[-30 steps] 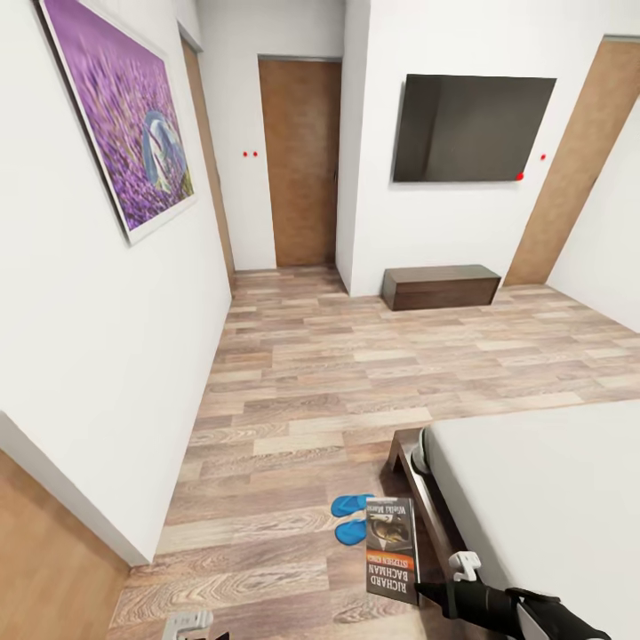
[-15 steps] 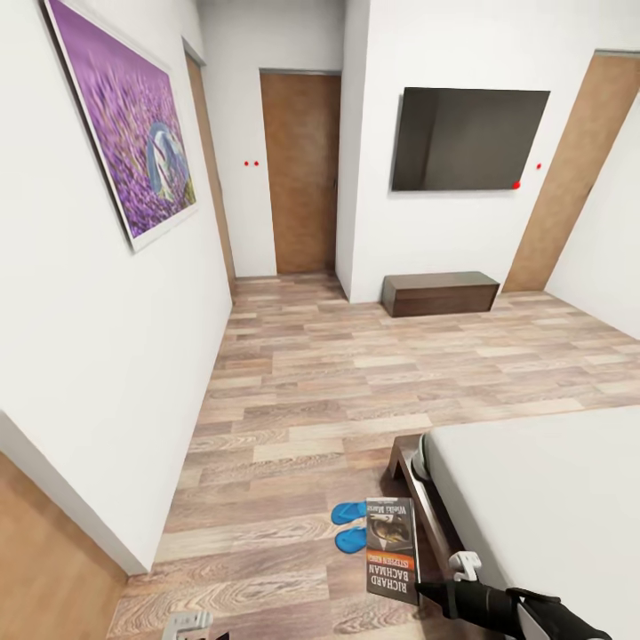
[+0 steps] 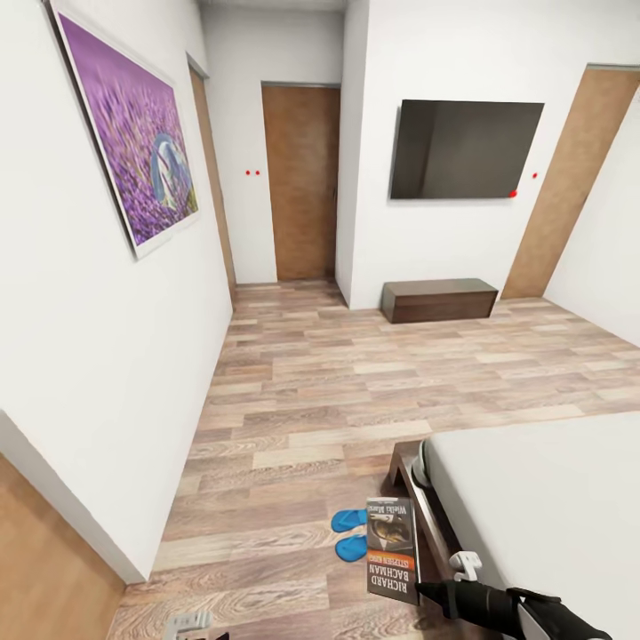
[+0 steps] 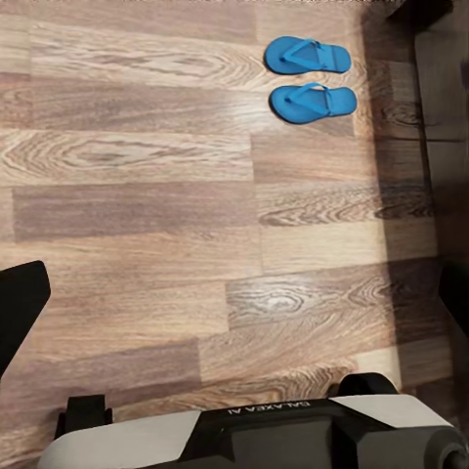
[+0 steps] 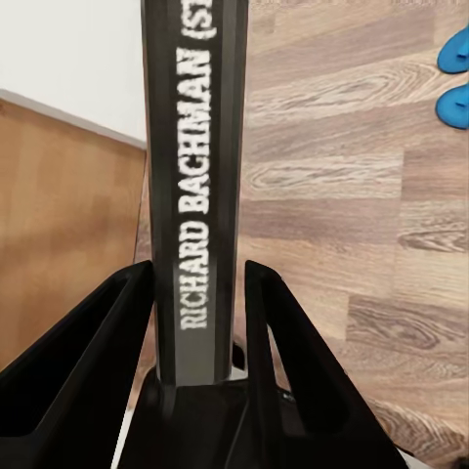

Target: In the bedroom, move the book from the bed onto either nightstand, and place the two sandals side by side next to the bed.

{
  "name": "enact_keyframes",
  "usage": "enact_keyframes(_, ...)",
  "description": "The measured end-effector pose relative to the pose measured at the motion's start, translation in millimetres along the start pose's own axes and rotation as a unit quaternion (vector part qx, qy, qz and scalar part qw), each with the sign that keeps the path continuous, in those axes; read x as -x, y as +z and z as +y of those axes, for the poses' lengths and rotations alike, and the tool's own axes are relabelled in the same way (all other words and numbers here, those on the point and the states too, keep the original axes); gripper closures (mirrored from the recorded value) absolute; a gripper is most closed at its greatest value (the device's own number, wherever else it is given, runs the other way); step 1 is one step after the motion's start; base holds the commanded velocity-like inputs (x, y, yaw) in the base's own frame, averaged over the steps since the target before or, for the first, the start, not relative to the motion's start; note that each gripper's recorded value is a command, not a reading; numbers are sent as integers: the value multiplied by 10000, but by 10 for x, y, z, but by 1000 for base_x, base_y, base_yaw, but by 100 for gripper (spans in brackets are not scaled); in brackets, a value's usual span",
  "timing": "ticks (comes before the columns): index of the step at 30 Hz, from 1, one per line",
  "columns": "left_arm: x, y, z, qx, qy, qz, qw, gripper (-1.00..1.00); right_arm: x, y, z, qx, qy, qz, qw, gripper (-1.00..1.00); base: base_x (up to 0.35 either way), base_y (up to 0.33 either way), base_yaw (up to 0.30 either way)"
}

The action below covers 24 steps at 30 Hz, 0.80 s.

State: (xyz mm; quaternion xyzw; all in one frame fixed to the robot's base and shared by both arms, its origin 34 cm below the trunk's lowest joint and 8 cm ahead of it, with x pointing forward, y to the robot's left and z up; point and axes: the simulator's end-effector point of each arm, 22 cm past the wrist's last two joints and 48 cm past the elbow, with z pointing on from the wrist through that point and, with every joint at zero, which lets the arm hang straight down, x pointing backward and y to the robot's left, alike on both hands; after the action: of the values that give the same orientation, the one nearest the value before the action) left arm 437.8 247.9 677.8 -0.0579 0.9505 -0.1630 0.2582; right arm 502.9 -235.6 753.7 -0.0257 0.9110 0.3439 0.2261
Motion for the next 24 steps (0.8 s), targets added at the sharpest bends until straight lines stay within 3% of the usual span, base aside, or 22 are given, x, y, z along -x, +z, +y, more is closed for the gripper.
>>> enact_keyframes(7, -158, 26, -87, 105, -57, 102, 9999, -100, 39, -9, 30, 10, -35, -37, 10000, 100, 0, 0, 0)
enact_keyframes(10, -184, 44, -32, 487, -34, -6, 9988, -100, 57, -15, 42, 14, -51, -55, 10000, 100, 0, 0, 0)
enact_keyframes(14, -109, 3, 208, 1240, 8, -251, 9920, -100, 79, -21, 61, 22, -72, -77, 9999, 100, 0, 0, 0)
enact_keyframes(18, -72, -25, 277, 1438, 10, -314, 9891, -100, 101, -25, 80, 28, -92, -97, 9999, 100, 0, 0, 0)
enact_keyframes(24, -31, -39, 283, 1477, 13, -365, 9884, -100, 137, -45, 93, 26, -124, -133, 9998, 100, 0, 0, 0)
